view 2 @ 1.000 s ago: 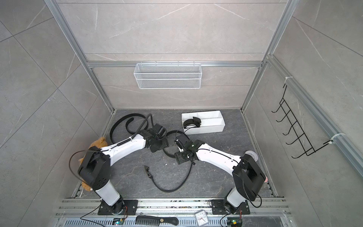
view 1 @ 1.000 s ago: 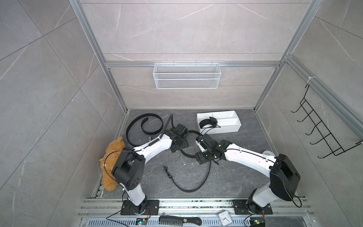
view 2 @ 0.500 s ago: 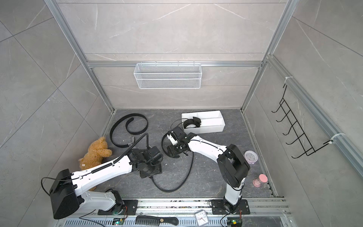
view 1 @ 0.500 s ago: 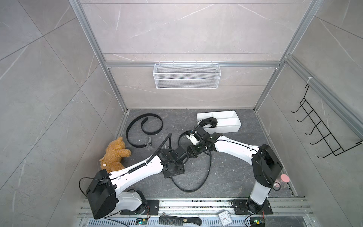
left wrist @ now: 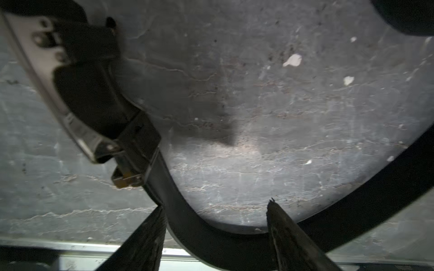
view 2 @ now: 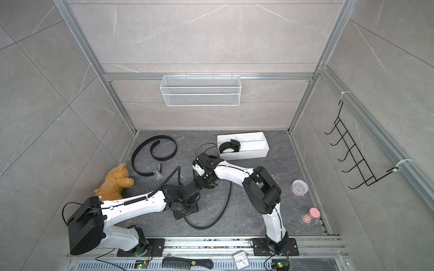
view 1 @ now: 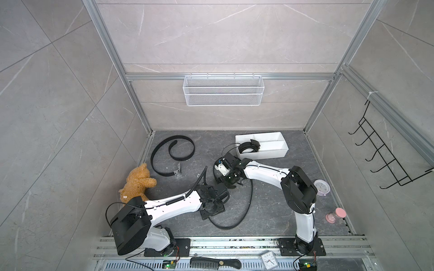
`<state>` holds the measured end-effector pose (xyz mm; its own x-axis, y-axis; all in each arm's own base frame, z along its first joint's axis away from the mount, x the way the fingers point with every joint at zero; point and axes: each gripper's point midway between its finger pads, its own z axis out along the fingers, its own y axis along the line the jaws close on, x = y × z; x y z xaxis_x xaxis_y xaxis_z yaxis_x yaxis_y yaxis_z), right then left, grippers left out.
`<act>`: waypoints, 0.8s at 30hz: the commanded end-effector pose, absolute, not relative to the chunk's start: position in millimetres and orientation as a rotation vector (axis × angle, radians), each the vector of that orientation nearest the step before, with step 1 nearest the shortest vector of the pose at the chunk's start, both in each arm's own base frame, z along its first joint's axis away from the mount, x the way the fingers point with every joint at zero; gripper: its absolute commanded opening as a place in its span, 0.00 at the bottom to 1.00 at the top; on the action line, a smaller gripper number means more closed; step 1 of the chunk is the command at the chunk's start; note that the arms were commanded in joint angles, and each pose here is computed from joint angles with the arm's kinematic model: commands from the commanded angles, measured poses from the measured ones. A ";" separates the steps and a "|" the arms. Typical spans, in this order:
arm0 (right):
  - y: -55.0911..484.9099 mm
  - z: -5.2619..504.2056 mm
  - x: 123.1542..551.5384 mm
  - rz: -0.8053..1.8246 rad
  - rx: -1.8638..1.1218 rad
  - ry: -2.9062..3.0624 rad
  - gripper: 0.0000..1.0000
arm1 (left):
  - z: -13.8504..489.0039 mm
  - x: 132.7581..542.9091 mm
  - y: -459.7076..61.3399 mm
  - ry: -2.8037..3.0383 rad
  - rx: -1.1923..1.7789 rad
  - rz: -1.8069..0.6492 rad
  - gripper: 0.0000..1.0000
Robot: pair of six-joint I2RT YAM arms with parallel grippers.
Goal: Place the belts into the storage roll
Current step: Roll the belt at the center of the board.
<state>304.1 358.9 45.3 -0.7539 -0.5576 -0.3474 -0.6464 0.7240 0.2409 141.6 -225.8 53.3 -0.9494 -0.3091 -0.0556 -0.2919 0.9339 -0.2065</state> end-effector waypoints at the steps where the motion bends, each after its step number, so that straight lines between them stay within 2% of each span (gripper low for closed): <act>1: 365.6 43.5 302.5 0.482 -1.016 2.673 0.65 | 30.3 138.7 -233.9 3.036 -0.492 -0.315 0.67; 4: 369.4 38.1 299.3 0.449 -1.048 2.680 0.62 | 25.5 134.6 -227.6 3.053 -0.474 -0.274 0.63; 6: 368.7 33.5 297.9 0.421 -1.063 2.687 0.59 | 31.9 130.5 -223.6 3.054 -0.453 -0.265 0.63; 14: 364.5 24.0 295.9 0.395 -1.066 2.704 0.57 | 74.6 131.6 -205.9 2.996 -0.463 -0.233 0.63; 24: 364.2 22.0 295.3 0.392 -1.059 2.718 0.49 | 39.7 123.5 -216.3 3.081 -0.468 -0.198 0.57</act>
<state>296.6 368.9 27.2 -0.7255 -0.6167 -0.3056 -0.6812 0.7068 0.1910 129.6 -217.3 41.1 -0.9560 -0.2926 -0.0217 -0.2874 0.9487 -0.1318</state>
